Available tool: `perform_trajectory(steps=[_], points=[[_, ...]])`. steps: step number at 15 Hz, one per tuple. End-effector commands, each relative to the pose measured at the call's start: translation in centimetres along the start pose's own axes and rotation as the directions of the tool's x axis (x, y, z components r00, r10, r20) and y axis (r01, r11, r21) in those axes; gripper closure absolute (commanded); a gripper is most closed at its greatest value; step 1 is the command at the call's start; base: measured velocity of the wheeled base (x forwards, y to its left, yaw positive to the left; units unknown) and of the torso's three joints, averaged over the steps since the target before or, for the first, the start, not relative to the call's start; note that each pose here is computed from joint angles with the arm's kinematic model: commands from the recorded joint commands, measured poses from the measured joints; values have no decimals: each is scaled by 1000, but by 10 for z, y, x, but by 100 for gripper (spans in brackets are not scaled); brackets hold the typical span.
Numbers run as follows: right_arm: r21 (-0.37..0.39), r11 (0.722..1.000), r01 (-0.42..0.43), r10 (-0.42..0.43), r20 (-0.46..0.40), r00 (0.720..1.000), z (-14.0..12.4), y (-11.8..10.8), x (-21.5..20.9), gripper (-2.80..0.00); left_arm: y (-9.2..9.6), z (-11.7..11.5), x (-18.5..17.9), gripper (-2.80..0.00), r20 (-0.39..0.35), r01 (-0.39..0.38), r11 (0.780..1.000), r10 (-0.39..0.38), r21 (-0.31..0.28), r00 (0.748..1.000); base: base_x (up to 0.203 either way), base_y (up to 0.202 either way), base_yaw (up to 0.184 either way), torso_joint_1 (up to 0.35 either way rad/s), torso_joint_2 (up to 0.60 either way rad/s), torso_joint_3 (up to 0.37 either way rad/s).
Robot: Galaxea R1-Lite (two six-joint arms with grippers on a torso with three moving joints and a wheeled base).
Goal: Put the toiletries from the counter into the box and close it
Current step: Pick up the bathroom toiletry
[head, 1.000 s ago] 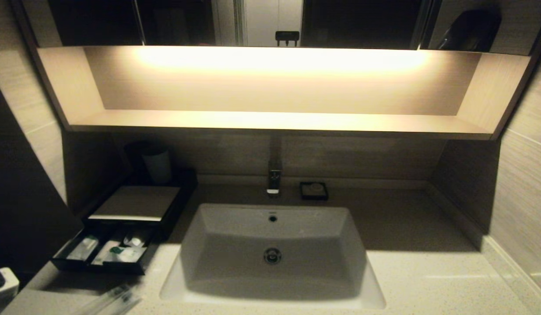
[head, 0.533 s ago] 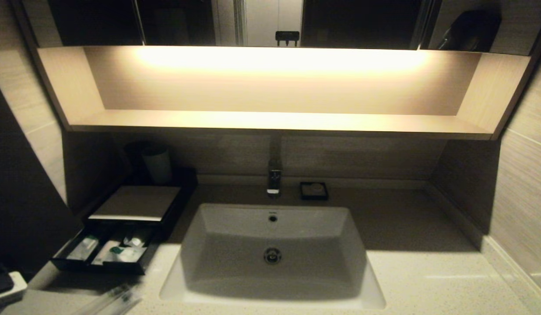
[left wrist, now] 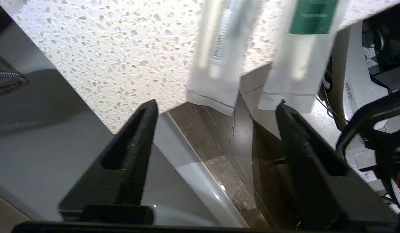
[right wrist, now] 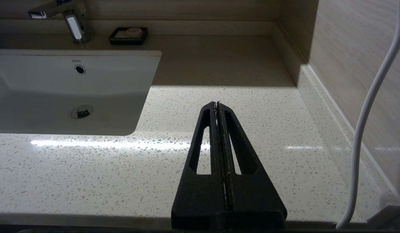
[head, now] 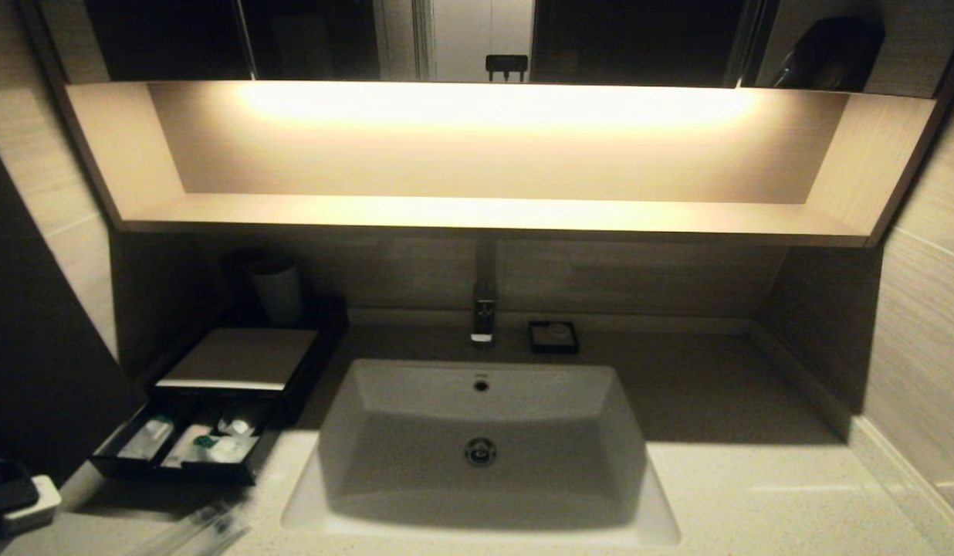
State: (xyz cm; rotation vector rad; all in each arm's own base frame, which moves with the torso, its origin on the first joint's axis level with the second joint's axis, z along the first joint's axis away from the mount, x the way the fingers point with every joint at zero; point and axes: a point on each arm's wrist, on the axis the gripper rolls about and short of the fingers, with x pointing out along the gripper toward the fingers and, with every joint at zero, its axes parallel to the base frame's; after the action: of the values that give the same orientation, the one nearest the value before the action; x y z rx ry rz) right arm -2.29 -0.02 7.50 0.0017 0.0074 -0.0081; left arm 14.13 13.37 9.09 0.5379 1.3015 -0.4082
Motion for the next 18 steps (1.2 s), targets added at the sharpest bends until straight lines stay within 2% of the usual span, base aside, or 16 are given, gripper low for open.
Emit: perform_trajectory(steps=[1,11,18], points=[[0,1000,-1,1,0,1000,0,0,0,0,6,0,5,-280,-6,16,1000,-16,4,1000,0,0,0,0,0,0],[0,1000,-1,1,0,1000,0,0,0,0,21,9,20,-280,-10,55,998,-55,32,998,0,0,0,0,0,0],[0,1000,0,0,0,1000,0,0,0,0,19,16,26,-280,-12,79,995,-78,59,997,0,0,0,0,0,0]])
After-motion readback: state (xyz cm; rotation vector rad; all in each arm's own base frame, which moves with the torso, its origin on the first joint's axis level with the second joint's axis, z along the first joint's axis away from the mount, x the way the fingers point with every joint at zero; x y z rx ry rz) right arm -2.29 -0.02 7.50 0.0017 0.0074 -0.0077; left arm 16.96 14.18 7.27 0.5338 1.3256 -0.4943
